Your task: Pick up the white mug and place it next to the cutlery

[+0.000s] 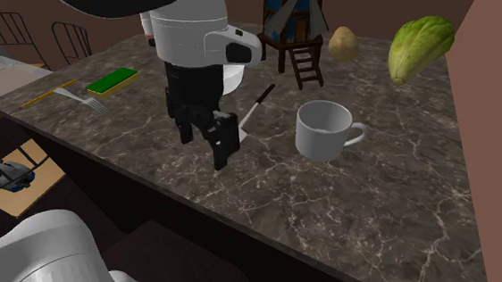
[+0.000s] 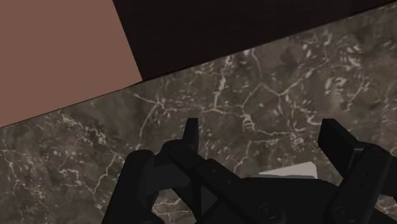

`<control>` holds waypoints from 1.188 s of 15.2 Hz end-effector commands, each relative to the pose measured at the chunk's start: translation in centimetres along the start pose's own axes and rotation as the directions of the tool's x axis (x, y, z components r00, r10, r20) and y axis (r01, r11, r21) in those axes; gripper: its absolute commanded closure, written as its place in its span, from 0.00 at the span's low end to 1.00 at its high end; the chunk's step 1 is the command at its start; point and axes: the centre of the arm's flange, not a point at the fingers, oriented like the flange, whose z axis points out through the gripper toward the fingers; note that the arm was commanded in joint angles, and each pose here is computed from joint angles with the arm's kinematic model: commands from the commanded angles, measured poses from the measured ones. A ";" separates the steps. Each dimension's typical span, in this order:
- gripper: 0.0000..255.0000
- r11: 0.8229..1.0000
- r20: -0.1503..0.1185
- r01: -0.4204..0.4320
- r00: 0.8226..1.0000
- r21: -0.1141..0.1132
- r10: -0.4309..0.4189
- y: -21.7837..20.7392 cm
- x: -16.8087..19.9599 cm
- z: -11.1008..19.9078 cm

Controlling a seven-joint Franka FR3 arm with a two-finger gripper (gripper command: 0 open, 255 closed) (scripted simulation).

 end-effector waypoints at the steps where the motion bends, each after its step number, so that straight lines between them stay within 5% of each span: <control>1: 0.00 1.000 0.000 0.000 1.000 0.000 0.000 0.0 0.0 0.0; 18: 0.00 0.995 -0.134 0.091 0.986 -0.045 -0.096 5.3 18.3 -4.8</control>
